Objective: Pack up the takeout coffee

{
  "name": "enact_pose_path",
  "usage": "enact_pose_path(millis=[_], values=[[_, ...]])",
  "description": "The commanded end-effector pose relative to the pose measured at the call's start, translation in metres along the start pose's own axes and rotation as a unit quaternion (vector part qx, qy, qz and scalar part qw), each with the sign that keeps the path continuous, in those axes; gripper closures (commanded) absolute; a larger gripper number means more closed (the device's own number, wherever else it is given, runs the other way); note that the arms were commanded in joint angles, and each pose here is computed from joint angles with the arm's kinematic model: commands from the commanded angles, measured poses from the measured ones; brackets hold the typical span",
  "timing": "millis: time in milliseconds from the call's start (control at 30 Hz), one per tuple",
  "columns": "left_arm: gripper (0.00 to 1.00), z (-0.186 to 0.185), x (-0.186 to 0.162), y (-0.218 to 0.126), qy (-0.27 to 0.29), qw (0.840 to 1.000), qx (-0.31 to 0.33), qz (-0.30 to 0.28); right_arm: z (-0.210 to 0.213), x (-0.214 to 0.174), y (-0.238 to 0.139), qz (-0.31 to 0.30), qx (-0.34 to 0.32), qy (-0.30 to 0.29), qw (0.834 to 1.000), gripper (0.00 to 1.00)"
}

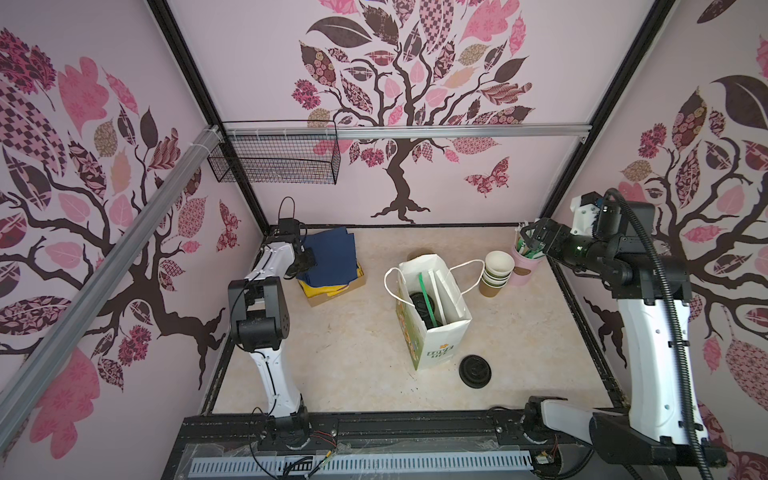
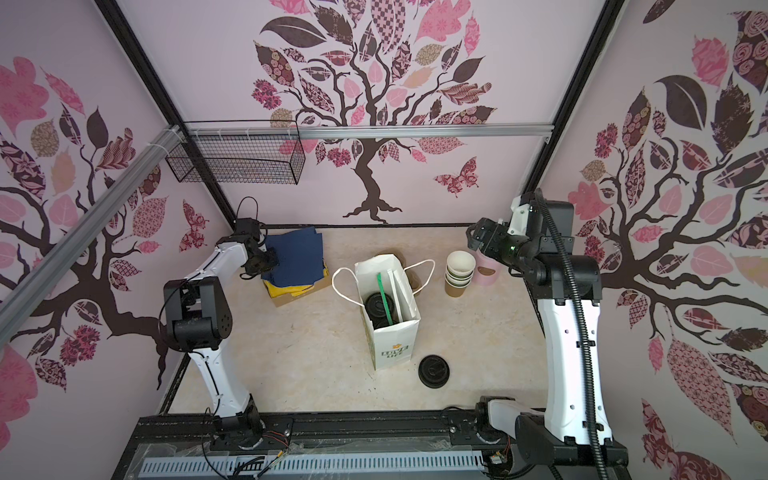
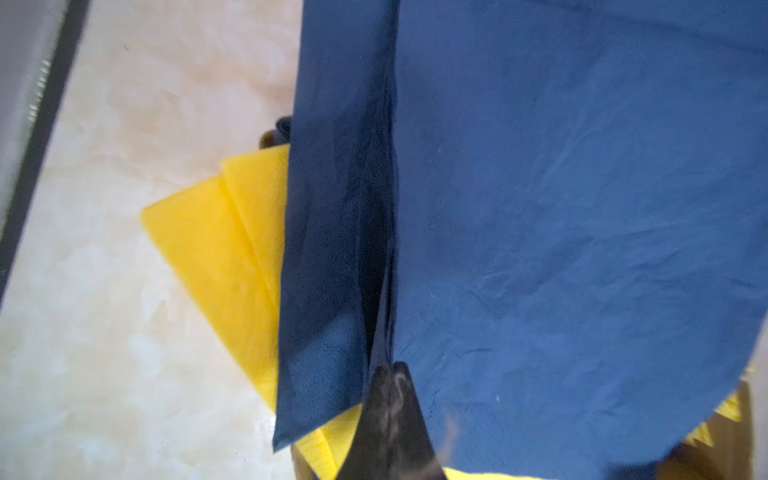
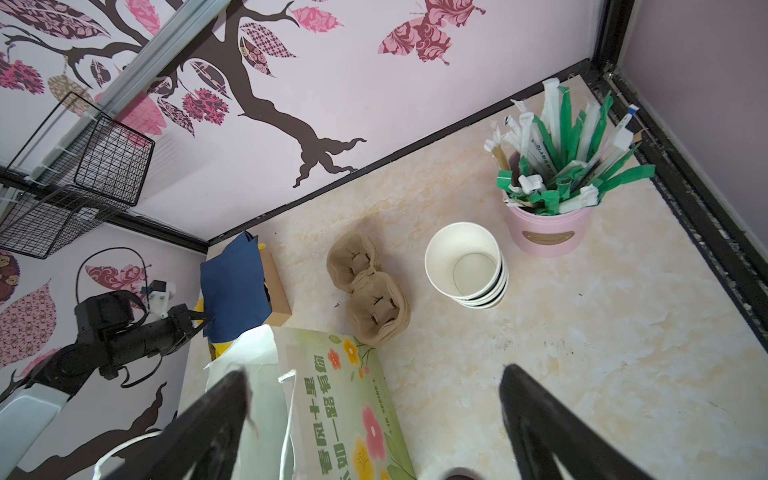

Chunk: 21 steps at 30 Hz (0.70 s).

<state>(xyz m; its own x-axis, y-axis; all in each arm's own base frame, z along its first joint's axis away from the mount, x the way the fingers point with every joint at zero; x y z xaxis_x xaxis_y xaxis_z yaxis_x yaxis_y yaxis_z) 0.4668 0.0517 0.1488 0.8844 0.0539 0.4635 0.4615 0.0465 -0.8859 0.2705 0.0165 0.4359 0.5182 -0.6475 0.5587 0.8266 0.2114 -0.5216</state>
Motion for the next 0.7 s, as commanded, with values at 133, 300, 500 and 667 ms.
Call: enact_pose_path(millis=[133, 300, 500, 667], values=[[1.00, 0.011, -0.005, -0.040, -0.039, 0.998, 0.026, -0.033, 0.005, 0.002, -0.016, -0.015, 0.009, -0.008, 1.000, 0.03], [1.00, 0.020, -0.020, -0.038, -0.058, 0.998, 0.037, -0.011, 0.006, 0.001, -0.018, -0.016, 0.011, -0.010, 1.000, 0.03], [0.99, 0.039, -0.038, -0.037, -0.090, 0.995, 0.043, -0.007, 0.006, 0.000, -0.020, -0.016, 0.011, -0.009, 1.000, 0.03], [0.45, 0.045, -0.032, -0.045, -0.097, 0.994, 0.031, -0.030, 0.007, 0.000, -0.019, -0.013, 0.013, -0.011, 1.000, 0.03]])
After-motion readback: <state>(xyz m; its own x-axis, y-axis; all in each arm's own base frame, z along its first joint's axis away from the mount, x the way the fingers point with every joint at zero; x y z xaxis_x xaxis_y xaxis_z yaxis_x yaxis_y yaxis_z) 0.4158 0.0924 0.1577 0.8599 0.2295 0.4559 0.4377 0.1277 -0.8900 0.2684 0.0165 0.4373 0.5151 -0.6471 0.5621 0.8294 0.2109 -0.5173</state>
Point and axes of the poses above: each gripper's point midway between its finger pads, its own y axis out along the fingers, its own z axis along the line the jaws close on, x = y × z, the point moved 5 cm from there along -y, back along the fingers, and after that the axes turned 15 degrees about y, right-handed, at the moved point
